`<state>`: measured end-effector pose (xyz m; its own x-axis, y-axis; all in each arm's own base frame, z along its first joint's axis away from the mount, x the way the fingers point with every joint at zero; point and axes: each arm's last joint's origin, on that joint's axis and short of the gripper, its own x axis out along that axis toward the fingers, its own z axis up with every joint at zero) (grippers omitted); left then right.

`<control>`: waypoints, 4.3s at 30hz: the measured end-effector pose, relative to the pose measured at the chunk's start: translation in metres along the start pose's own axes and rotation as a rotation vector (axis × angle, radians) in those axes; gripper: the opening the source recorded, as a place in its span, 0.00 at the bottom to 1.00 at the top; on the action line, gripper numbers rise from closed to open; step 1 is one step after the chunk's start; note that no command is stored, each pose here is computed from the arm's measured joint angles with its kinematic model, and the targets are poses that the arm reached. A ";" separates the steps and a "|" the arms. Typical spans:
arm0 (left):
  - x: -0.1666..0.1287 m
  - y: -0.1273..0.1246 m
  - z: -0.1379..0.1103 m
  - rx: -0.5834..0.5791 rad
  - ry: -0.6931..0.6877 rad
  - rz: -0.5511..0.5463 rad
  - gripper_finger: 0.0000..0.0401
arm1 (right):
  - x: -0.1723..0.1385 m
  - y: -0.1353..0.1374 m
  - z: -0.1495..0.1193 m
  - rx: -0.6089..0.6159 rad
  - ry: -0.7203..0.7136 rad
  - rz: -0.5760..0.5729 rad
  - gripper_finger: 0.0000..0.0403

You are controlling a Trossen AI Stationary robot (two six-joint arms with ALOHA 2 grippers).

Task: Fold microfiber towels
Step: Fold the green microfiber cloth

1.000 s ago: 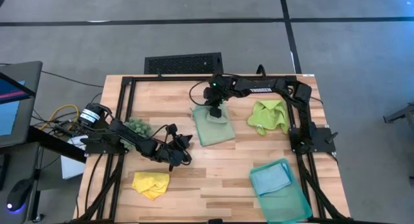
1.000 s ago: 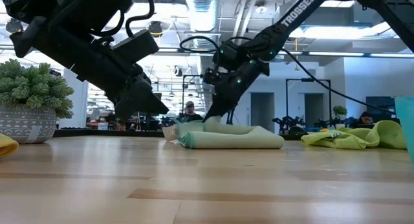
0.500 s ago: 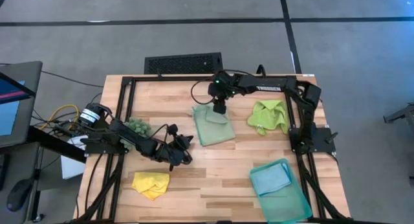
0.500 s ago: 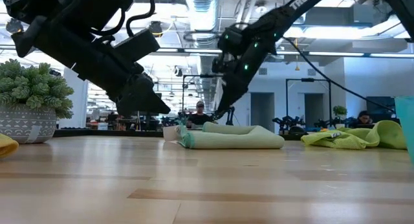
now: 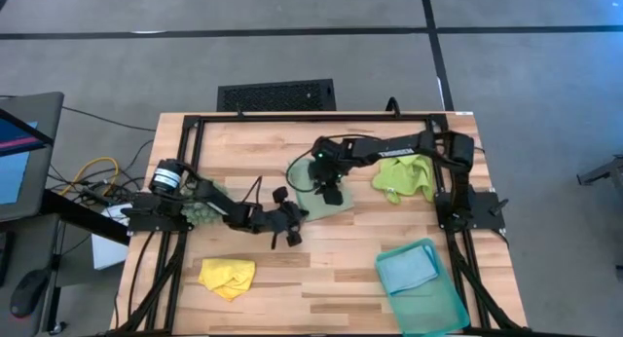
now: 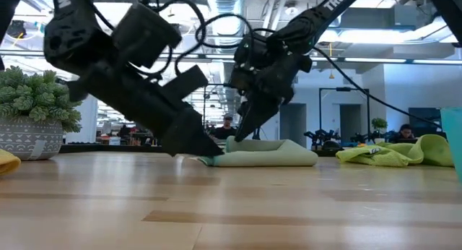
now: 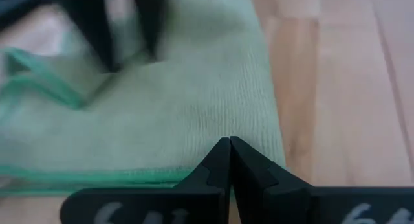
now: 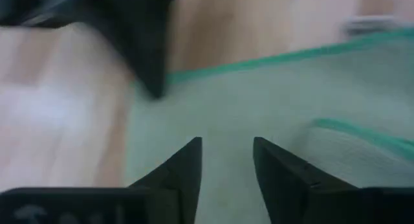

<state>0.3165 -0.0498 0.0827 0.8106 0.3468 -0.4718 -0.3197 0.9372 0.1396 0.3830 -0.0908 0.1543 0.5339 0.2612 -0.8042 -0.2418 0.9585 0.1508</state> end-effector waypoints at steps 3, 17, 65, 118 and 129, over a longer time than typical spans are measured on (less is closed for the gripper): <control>0.003 0.000 0.000 -0.008 0.049 -0.009 0.00 | -0.001 -0.008 -0.002 0.099 0.039 -0.165 0.31; 0.002 0.000 -0.001 -0.007 0.078 -0.001 0.00 | -0.041 -0.051 -0.025 0.348 0.163 -0.584 0.17; -0.051 0.031 -0.028 -0.216 0.202 0.257 0.00 | -0.014 -0.077 -0.022 0.105 0.010 -0.186 0.58; -0.029 0.044 0.015 -0.306 -0.013 0.079 0.00 | -0.011 0.230 -0.040 -0.514 -0.219 0.364 0.25; 0.026 0.066 0.004 -0.343 0.160 -0.037 0.00 | -0.004 0.180 -0.050 -0.155 -0.171 -0.241 0.25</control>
<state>0.3179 0.0209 0.0831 0.7463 0.2777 -0.6049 -0.4596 0.8724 -0.1666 0.2967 0.0748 0.1557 0.7160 0.0565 -0.6959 -0.2053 0.9697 -0.1324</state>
